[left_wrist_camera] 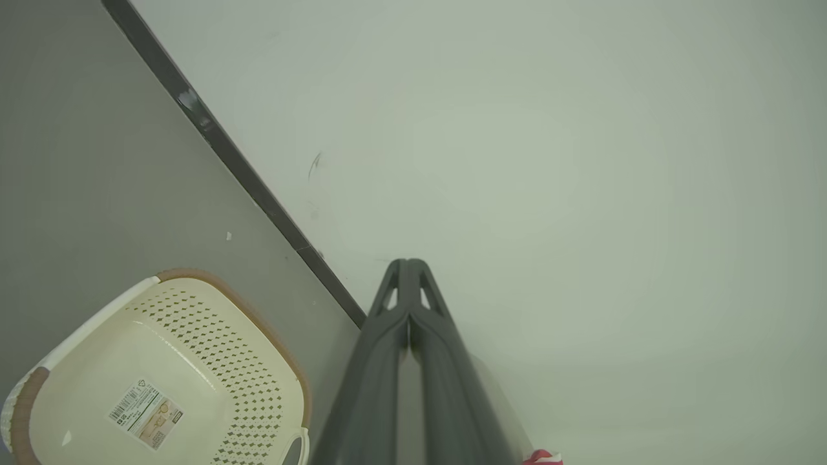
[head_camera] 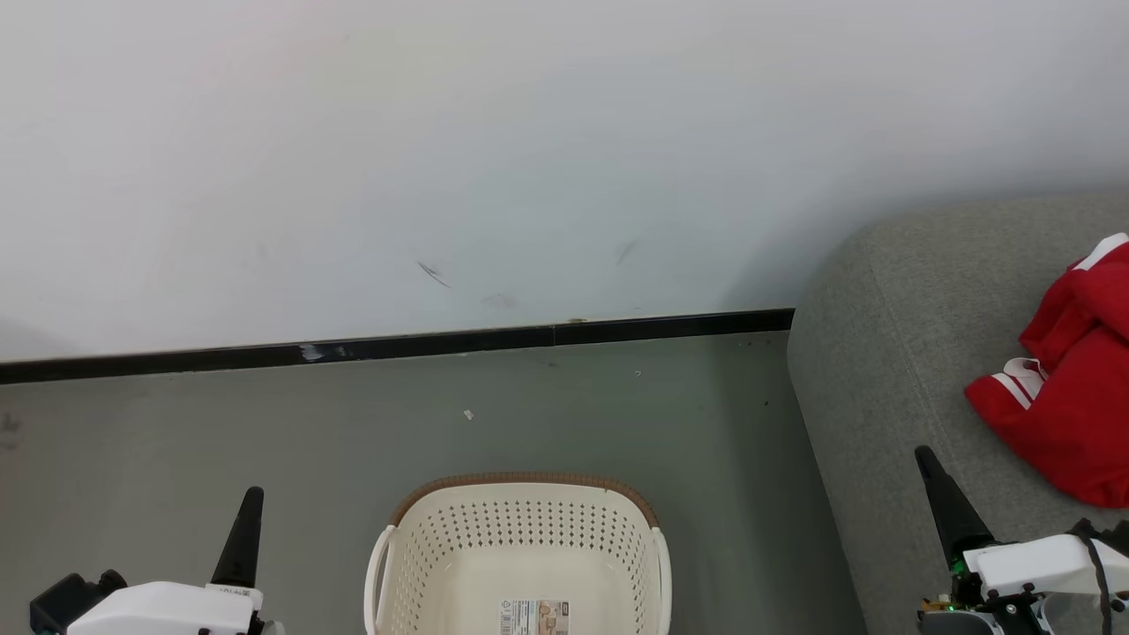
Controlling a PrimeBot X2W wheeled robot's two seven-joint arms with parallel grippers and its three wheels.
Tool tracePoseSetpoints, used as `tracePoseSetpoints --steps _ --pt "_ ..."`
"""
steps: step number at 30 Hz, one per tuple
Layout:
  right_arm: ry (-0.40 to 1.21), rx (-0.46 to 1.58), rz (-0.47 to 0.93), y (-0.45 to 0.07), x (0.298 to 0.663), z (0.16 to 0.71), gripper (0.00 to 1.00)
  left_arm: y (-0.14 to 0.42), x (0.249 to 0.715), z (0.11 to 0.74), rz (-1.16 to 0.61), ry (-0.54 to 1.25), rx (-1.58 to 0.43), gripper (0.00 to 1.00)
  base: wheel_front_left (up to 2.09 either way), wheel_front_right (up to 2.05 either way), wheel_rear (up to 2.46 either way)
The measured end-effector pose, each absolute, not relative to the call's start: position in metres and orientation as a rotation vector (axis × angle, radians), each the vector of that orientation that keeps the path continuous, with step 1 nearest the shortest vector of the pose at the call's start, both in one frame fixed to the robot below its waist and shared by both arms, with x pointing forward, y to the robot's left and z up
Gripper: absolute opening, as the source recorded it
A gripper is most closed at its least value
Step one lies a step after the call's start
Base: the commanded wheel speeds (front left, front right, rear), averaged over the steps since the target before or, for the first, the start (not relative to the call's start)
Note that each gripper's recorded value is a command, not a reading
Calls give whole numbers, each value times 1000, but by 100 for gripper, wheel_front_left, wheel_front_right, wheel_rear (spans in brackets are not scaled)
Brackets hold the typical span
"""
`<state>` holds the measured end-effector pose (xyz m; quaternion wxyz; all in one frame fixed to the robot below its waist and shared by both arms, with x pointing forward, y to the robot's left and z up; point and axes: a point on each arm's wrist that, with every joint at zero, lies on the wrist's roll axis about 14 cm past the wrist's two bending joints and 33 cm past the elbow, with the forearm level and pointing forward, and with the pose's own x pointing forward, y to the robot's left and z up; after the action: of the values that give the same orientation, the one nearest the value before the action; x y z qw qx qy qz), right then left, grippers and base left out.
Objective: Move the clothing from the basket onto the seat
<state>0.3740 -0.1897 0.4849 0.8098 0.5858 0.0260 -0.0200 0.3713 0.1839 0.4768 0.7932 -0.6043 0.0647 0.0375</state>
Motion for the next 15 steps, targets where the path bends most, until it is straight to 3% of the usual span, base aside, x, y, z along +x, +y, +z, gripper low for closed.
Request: tracePoseSetpoints --steps 15 --pt "42 1457 -66 -199 376 486 0 185 373 481 68 119 -1473 0 0 0 0"
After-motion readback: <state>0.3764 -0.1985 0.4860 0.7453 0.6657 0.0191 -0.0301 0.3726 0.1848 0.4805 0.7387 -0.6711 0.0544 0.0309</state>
